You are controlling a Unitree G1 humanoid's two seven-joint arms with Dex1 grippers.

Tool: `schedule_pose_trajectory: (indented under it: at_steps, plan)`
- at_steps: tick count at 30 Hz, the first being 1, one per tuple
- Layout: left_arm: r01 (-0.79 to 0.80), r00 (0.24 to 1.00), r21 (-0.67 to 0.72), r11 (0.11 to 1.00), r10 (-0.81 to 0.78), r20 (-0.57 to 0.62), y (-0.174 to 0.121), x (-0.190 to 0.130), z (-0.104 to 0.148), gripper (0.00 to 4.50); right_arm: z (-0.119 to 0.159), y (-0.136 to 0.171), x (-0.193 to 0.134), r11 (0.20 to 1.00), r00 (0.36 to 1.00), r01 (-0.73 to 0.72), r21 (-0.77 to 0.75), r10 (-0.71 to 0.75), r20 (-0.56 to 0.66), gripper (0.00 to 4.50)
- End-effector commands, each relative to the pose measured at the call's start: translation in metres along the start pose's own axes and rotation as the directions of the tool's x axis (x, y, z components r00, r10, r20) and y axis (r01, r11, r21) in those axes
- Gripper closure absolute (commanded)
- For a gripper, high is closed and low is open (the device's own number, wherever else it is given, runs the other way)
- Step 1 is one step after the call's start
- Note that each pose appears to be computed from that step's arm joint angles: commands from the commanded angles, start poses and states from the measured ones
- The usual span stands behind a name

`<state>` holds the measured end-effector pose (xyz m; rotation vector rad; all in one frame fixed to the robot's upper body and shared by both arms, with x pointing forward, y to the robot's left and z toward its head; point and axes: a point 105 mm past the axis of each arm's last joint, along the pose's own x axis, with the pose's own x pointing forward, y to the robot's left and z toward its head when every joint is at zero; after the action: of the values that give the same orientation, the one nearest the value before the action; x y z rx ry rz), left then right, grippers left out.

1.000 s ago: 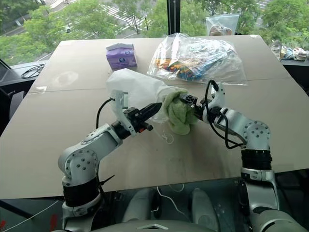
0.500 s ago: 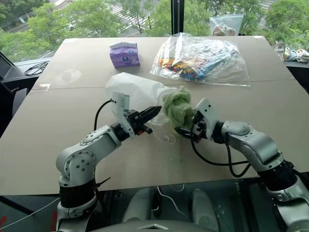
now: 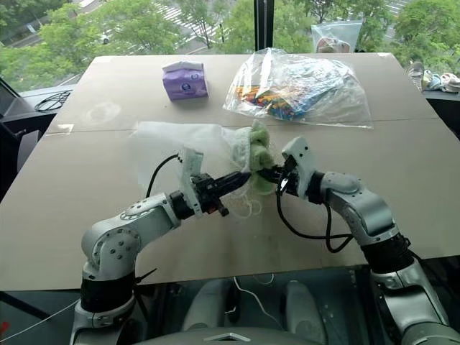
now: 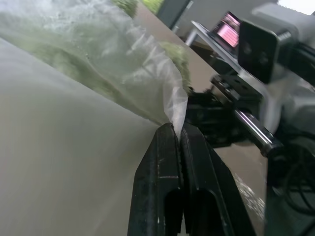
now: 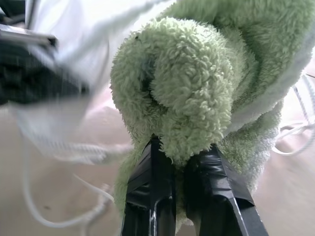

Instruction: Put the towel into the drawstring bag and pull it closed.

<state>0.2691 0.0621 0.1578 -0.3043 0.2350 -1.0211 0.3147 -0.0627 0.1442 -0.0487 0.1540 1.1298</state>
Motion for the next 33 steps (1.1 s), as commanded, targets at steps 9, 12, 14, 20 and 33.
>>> schedule_pose_trajectory:
  at_steps: [9, 12, 14, 20, 33]
  plan:
    - [0.279, 0.957, 0.049, 0.959, -0.273, -0.102, -0.044, -0.012, -0.005, 4.5, 0.031, 0.052, -0.008, 0.926, 0.928, -0.367, 0.093, 0.358, 0.099, 4.47]
    - [0.306, 0.947, 0.04, 0.951, -0.3, -0.112, -0.051, -0.013, -0.009, 4.5, 0.056, 0.049, 0.003, 0.885, 0.903, -0.376, 0.275, 0.283, 0.324, 4.47]
    - [0.311, 0.946, 0.04, 0.95, -0.305, -0.109, -0.053, -0.012, -0.01, 4.5, 0.065, 0.044, 0.011, 0.848, 0.893, -0.359, 0.389, 0.19, 0.409, 4.47]
    - [0.302, 0.951, 0.043, 0.952, -0.298, -0.076, -0.054, -0.008, -0.006, 4.5, 0.079, 0.017, 0.023, 0.621, 0.836, -0.34, 0.706, -0.144, 0.53, 4.47]
    - [-0.129, 0.98, 0.207, 0.97, 0.093, 0.173, 0.024, -0.002, 0.05, 4.5, 0.014, -0.004, 0.019, 0.785, 0.934, 0.293, 0.545, -0.357, 0.013, 1.32]
